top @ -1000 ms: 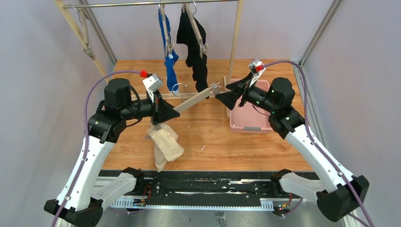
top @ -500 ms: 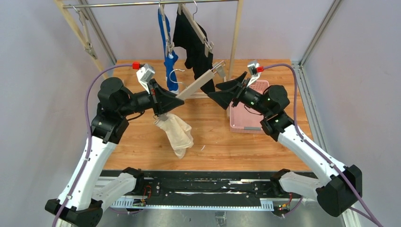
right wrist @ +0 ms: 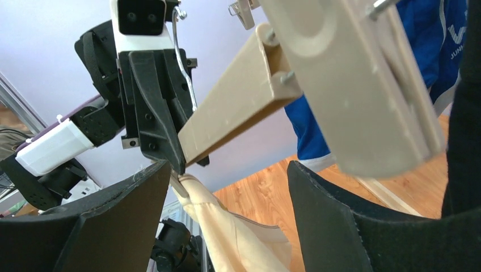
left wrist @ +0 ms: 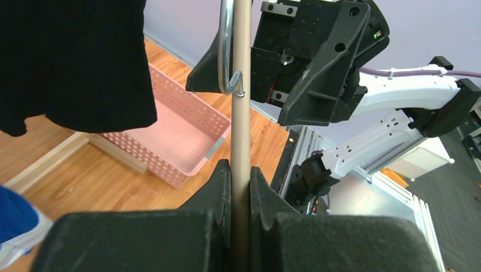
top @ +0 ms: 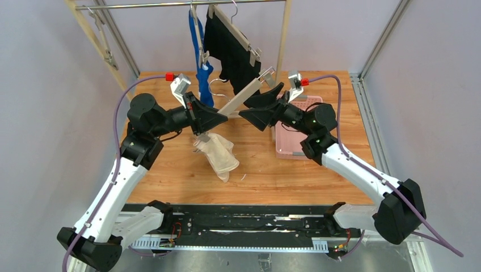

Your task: Remove the underwear clipped to the hanger

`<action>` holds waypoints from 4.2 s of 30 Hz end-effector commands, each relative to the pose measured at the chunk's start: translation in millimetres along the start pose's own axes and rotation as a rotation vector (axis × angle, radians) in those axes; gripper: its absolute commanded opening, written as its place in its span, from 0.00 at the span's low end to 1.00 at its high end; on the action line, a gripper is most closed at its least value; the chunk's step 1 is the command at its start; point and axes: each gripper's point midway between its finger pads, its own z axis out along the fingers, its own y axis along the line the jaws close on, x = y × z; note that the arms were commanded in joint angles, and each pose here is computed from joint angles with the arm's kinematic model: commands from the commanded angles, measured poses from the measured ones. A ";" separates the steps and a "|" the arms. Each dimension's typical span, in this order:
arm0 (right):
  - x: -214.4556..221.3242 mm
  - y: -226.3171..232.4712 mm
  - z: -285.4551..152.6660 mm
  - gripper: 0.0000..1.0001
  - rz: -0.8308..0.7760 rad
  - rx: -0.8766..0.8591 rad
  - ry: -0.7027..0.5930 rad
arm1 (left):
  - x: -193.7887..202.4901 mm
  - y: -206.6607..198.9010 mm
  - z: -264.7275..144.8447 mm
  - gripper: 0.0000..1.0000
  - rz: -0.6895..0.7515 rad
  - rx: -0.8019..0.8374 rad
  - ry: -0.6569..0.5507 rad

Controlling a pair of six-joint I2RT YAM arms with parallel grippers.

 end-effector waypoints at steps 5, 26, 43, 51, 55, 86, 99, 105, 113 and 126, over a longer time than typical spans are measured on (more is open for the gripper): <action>-36.1 31.0 18.1 0.74 -0.039 -0.151 -0.141 | -9.0 -12.8 14.1 0.00 0.021 0.061 -0.055; -50.9 38.9 33.6 0.03 -0.026 -0.218 -0.193 | 6.4 -12.3 30.7 0.00 -0.063 0.058 -0.107; -58.1 67.6 17.9 0.01 -0.069 -0.247 -0.178 | 10.4 -21.0 11.6 0.48 0.014 0.046 -0.136; -57.6 76.9 8.1 0.01 -0.097 -0.237 -0.166 | 15.2 -12.6 -4.8 0.60 0.073 -0.058 -0.117; -57.7 75.3 4.6 0.01 -0.116 -0.212 -0.169 | 16.5 -19.9 -9.1 0.61 0.075 -0.038 -0.106; -53.7 67.1 10.2 0.01 -0.103 -0.187 -0.149 | 41.0 -29.1 -12.1 0.09 0.077 0.040 -0.023; -44.6 66.7 10.4 0.01 -0.089 -0.193 -0.117 | 0.3 -47.0 -11.3 0.62 0.142 0.077 -0.128; -45.3 70.0 10.7 0.01 -0.092 -0.203 -0.114 | 0.8 -45.2 -4.9 0.55 0.132 0.092 -0.110; -45.4 75.1 14.5 0.00 -0.088 -0.223 -0.112 | 5.8 -42.4 -0.1 0.47 0.123 0.106 -0.096; -26.2 64.5 16.7 0.29 -0.059 -0.187 -0.055 | 2.3 -43.7 -1.8 0.00 0.101 0.097 -0.111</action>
